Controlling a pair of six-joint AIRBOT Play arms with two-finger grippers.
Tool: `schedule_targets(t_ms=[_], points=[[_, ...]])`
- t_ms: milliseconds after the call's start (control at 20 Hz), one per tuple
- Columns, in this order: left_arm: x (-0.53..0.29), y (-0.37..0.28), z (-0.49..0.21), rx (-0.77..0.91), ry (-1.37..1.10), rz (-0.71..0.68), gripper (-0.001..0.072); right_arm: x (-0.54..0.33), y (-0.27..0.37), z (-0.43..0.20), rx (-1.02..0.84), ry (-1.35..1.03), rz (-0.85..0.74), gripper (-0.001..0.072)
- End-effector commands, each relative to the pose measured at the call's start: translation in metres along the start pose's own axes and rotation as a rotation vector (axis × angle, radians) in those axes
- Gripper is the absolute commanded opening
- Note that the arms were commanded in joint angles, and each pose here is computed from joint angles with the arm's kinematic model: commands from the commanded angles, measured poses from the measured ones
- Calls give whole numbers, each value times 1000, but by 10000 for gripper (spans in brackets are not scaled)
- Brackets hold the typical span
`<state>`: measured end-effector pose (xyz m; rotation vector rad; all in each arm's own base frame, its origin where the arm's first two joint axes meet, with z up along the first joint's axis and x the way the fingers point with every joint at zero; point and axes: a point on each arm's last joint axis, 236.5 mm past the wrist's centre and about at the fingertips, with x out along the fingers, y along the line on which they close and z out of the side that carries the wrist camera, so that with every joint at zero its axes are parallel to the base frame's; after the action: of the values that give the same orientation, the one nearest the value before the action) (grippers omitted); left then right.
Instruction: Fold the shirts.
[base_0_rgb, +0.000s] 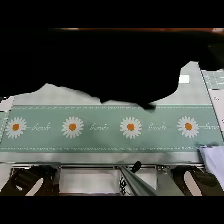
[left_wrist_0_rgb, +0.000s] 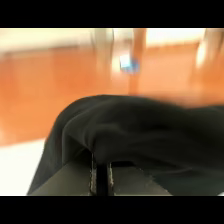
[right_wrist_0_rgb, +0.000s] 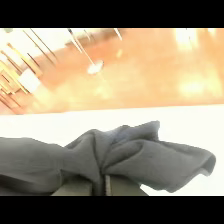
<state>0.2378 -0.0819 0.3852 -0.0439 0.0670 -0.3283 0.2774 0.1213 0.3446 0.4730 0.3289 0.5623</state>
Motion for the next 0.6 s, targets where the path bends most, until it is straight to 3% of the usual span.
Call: schedule_targets(t_ms=[0,350,450,550], points=[[-52,4,57,6,-170,17,25,-29,42,8,-50,24,38,31],[-109,-7,107,-26,-312,-34,25,-61,91,21,-77,15,73,31],[-91,-5,69,-25,-142,-22,25,-60,60,-17,-67,198,-29,31],[-69,-2,8,-38,99,-5,25,-73,2,-63,-53,443,-239,31]])
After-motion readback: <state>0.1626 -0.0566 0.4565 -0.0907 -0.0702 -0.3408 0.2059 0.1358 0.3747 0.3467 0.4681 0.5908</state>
